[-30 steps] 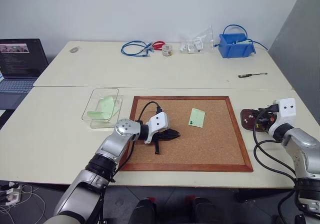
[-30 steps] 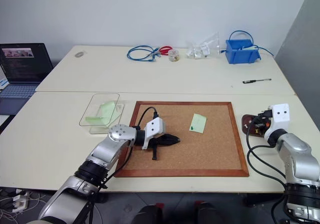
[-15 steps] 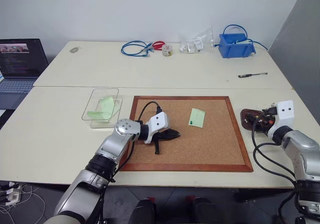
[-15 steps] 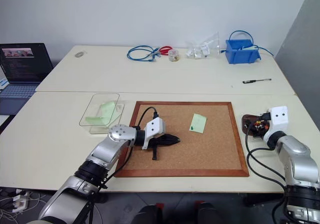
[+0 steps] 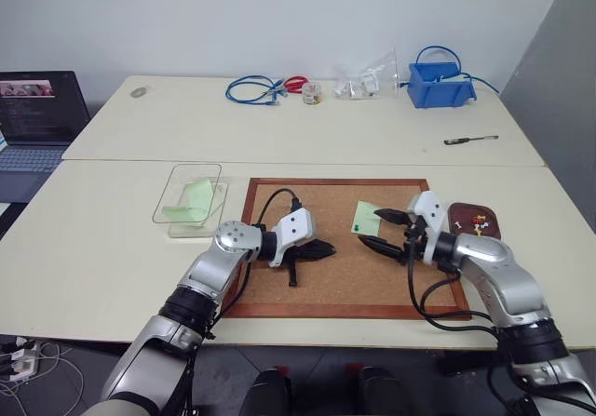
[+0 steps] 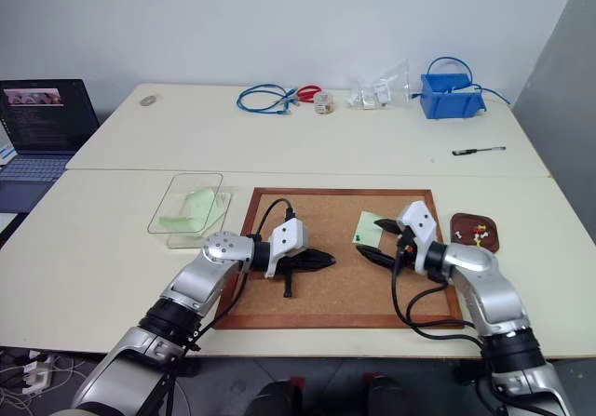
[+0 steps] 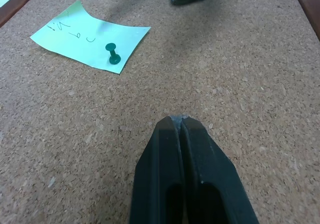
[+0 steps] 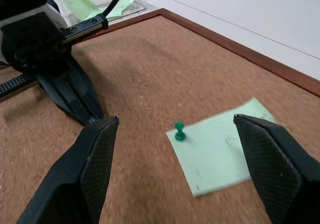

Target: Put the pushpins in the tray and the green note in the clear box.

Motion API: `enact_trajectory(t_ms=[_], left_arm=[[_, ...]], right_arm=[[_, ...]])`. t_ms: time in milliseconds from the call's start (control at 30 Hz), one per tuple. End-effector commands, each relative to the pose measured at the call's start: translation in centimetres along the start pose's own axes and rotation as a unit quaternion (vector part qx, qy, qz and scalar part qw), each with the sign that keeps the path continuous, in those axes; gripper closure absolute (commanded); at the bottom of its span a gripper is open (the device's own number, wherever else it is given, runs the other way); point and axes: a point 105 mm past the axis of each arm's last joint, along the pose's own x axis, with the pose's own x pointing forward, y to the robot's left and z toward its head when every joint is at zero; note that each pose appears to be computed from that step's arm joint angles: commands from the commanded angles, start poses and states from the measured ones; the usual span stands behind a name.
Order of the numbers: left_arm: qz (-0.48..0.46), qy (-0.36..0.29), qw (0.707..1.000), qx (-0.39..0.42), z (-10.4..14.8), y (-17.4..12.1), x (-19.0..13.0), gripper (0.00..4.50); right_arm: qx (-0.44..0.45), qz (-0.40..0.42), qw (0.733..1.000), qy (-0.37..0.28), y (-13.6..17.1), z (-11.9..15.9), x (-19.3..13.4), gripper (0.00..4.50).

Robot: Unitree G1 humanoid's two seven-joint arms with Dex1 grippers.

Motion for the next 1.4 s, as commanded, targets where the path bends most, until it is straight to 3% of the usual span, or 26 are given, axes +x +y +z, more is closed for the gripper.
enact_trajectory(t_ms=[33, 267, 900, 1133, 1400], left_arm=[[0.004, 0.067, 0.997, -0.041, -3.7, -0.9, -0.3, 4.5], [0.007, 0.072, 0.996, -0.042, -3.9, -0.9, -0.7, 4.5], [0.001, 0.071, 0.997, -0.04, -3.7, -0.9, -0.3, 4.5], [-0.001, 0.072, 0.997, -0.04, -3.7, -1.0, -0.2, 4.5], [-0.002, 0.077, 0.996, -0.043, -4.1, -1.2, -0.4, 4.5]], right_arm=[[-0.014, 0.009, 1.0, -0.01, -0.3, 0.4, 0.8, 0.6], [-0.013, 0.021, 1.0, -0.001, -0.1, -0.7, 1.9, 0.6], [-0.005, 0.014, 1.0, -0.016, -0.3, -0.7, 2.2, 4.42], [-0.012, 0.005, 1.0, -0.023, -0.5, -0.1, 2.0, 4.49], [-0.024, 0.009, 0.997, -0.077, -0.4, 5.5, 0.7, 4.49]])
